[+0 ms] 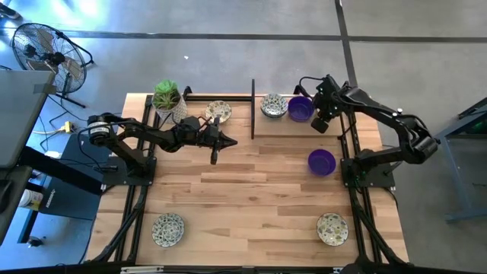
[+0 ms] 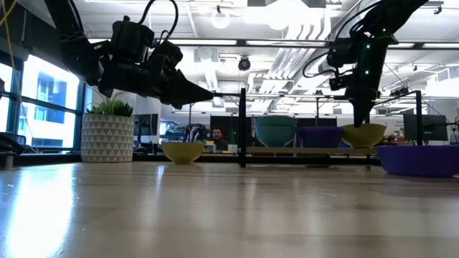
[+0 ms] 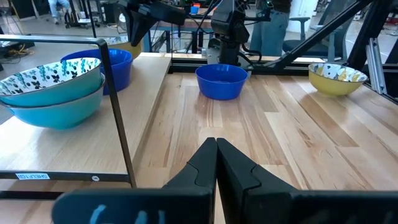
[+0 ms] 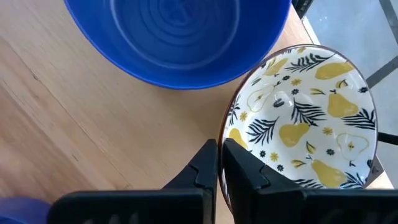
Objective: Pick & Place Mini bowls
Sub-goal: Adjust the yellow bowls on the shelf, then stack the bottom yellow bowl on top of the yellow bowl on the shelf
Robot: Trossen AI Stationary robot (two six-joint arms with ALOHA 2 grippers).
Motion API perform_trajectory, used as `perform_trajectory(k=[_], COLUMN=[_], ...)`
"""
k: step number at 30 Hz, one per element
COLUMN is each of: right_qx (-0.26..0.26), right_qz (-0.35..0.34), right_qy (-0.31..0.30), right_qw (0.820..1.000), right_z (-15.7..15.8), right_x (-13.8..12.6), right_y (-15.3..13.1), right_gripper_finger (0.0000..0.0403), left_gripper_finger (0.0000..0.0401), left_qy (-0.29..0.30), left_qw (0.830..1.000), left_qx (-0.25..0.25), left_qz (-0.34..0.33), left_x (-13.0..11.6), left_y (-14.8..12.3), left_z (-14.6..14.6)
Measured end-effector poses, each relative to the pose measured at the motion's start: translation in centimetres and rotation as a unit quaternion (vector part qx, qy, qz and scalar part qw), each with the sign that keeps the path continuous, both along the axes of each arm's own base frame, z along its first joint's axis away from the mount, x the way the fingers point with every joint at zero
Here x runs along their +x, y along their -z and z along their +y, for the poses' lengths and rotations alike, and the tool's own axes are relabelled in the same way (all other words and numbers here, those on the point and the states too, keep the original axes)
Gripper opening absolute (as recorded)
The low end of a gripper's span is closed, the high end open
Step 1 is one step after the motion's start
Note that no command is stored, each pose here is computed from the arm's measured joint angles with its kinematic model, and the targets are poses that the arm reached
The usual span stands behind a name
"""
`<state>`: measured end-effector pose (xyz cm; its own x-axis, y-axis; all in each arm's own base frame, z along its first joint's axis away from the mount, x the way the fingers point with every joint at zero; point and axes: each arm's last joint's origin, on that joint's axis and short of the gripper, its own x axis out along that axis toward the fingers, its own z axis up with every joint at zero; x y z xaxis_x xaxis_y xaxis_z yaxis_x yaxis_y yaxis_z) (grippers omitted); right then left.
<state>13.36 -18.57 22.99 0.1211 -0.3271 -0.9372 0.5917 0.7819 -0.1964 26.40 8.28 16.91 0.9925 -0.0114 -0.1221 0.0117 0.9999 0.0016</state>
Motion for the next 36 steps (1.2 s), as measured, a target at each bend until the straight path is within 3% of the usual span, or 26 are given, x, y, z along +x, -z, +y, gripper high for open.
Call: perform_trajectory(k=[8,17,23,30,36], right_qx=[0.005,0.015,0.024,-0.007,-0.054], right_qz=[-0.006,0.012,0.02,0.031,-0.01], right_qy=[-0.003,0.002,0.009,0.022,0.035], right_qw=[1.0,1.0,0.999,0.999,0.998], right_z=[0.0,0.3,0.5,0.5,1.6], right_x=[0.0,-0.2,-0.4,-0.6,-1.4], right_y=[0.0,0.1,0.2,-0.3,-2.4], right_gripper_finger=[0.0021,0.0085,0.0098,0.0099,0.0099], left_gripper_finger=[0.0,0.0,0.0,0.0,0.0], left_qy=[0.0,0.0,0.0,0.002,0.003], left_qw=[1.0,1.0,1.0,1.0,1.0], left_qx=[0.0,0.0,0.0,0.001,0.011], left_qz=[0.0,0.0,0.0,-0.002,-0.023], left_x=[0.0,0.0,0.0,0.0,0.0], left_y=[0.0,0.0,0.0,0.0,-0.5], left_z=[0.0,0.0,0.0,0.0,0.0])
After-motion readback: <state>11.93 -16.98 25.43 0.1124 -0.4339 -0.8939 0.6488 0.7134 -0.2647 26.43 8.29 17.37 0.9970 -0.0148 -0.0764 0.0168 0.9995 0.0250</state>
